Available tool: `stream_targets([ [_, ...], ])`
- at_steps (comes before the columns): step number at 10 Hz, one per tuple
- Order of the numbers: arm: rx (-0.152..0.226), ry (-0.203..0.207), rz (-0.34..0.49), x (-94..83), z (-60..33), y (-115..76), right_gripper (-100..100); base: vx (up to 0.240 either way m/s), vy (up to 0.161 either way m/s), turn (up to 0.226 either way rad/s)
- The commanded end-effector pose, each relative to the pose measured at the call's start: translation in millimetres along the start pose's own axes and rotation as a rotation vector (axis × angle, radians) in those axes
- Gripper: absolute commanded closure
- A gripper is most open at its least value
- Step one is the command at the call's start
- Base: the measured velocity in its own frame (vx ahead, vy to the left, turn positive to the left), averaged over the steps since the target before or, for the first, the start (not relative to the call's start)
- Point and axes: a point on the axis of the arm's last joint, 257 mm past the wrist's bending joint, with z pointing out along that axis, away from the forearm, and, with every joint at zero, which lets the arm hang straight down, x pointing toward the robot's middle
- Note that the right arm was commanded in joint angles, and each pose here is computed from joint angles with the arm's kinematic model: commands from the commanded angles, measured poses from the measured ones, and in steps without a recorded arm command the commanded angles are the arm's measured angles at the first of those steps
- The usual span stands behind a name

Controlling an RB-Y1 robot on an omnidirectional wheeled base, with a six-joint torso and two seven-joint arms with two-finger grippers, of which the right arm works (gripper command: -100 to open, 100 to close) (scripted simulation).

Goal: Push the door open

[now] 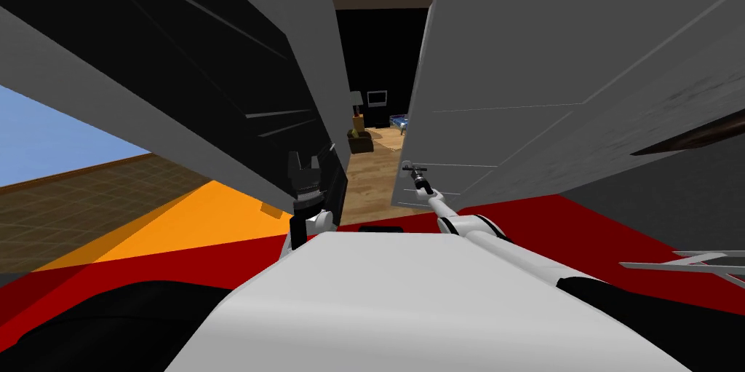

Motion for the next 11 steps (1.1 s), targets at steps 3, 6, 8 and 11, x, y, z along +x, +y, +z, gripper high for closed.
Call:
stream_targets([
  [3, 0.001, -0.050, -0.006, -28.7, -3.6, 2.0, 100, 0.112, 0.059, -0.040],
  [6, 0.001, -0.050, -0.006, -28.7, -3.6, 2.0, 100, 0.059, 0.034, -0.018],
  [8, 0.003, -0.088, -0.006, -48.2, -6.6, 1.6, 100, 0.171, 0.090, -0.073],
  [11, 0.004, -0.117, -0.006, -63.2, -9.2, 1.3, 100, 0.089, 0.065, -0.029],
])
